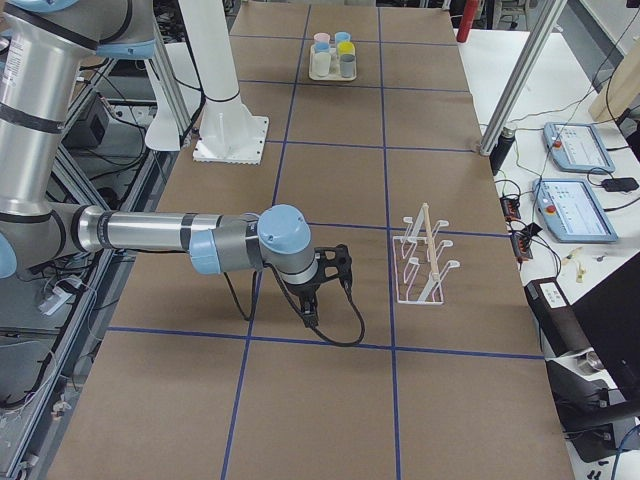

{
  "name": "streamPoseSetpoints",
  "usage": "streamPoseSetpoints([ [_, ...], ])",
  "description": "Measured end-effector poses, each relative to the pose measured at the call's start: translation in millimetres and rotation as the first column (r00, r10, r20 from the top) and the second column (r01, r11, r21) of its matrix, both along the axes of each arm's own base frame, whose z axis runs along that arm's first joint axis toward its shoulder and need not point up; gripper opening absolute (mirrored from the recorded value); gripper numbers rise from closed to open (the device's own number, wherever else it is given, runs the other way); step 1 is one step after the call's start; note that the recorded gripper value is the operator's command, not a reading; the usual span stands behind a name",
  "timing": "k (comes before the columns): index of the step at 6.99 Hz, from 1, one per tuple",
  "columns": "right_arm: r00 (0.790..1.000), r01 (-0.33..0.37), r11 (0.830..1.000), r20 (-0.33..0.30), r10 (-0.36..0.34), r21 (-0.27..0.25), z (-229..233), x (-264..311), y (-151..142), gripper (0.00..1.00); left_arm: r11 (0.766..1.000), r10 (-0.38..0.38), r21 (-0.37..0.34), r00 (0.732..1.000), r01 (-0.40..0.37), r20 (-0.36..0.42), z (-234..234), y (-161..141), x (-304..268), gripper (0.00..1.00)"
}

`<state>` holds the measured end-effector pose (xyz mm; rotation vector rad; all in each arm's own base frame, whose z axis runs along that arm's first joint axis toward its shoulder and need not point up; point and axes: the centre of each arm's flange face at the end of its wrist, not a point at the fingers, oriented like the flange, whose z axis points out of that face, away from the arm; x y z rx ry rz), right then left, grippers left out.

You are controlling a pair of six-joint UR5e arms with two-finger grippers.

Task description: Transfer IKEA cup to right arm and place on rack

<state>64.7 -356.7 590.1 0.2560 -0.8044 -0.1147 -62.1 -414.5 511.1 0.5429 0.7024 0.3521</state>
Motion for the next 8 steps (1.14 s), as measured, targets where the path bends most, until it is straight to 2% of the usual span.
streamPoseSetpoints([
  [1, 1.0, -0.005, 0.998, 0.004, 0.005, 0.06, -15.0, -0.1, -6.6, 1.0, 0.997, 0.0, 0.072, 1.0, 0.0, -0.001, -15.7, -10.0, 0.2, 1.0],
  [2, 1.0, -0.022, 0.996, 0.013, 0.021, 0.092, -26.8, -0.2, -14.2, 1.0, 0.991, 0.004, 0.133, 1.0, -0.003, -0.008, -28.5, -21.6, 0.9, 1.0],
  [5, 0.997, -0.065, 0.979, 0.044, 0.058, 0.191, -27.9, -1.0, -0.2, 1.0, 0.977, 0.055, 0.211, 0.997, -0.041, -0.061, -40.4, -35.2, 6.7, 1.0],
  [6, 0.995, -0.072, 0.979, 0.087, 0.056, 0.193, -30.1, -5.2, 1.0, 0.98, 0.967, 0.076, 0.249, 0.995, -0.058, -0.065, -42.7, -35.0, 13.9, 1.0],
  [7, 0.986, -0.056, 0.98, 0.162, 0.025, 0.19, -33.8, -13.2, -0.6, 0.99, 0.96, 0.11, 0.265, 0.992, -0.088, -0.067, -41.1, -35.6, 28.3, 1.0],
  [8, 0.974, -0.044, 0.983, 0.228, 0.002, 0.178, -37.2, -19.7, 0.6, 0.99, 0.962, 0.134, 0.248, 0.988, -0.112, -0.073, -30.4, -37.8, 42.9, 1.0],
])
